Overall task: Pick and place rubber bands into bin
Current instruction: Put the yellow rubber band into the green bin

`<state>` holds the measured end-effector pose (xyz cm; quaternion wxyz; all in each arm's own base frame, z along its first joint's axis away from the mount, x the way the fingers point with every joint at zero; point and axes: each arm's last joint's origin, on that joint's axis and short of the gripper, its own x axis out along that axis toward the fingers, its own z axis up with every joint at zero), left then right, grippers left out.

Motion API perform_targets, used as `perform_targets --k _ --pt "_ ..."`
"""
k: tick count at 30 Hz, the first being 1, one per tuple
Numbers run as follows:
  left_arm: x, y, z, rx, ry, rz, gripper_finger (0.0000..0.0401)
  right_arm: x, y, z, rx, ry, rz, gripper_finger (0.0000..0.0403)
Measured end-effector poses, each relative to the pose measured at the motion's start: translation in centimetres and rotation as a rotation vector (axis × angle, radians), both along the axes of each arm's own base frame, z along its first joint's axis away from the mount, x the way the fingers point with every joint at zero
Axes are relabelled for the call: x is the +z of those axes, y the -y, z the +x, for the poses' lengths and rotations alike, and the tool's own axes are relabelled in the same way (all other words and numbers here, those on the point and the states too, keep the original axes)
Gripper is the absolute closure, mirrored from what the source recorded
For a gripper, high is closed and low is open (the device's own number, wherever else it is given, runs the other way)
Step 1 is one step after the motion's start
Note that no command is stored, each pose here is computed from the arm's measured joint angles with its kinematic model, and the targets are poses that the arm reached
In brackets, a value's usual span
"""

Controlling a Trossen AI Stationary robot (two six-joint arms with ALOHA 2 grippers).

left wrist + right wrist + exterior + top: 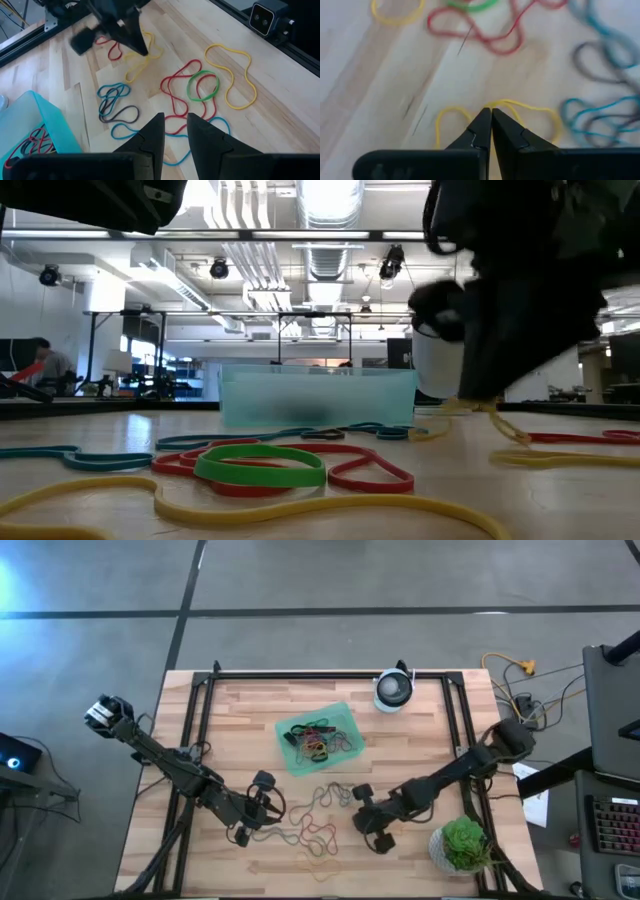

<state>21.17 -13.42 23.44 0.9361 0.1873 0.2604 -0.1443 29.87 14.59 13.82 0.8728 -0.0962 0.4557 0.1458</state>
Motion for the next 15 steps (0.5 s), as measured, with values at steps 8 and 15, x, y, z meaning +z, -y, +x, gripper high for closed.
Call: perform_targets --k 8,15 --pt "0.0 0.0 0.0 0.0 0.0 0.0 0.0334 3.5 -0.4 -1.3 -0.007 0.127 -0.089 0.0395" --pt "0.0 0.0 0.0 0.0 0.004 -0.002 0.0334 6.1 0.0 -1.9 -0.008 0.259 -0.225 0.0395"
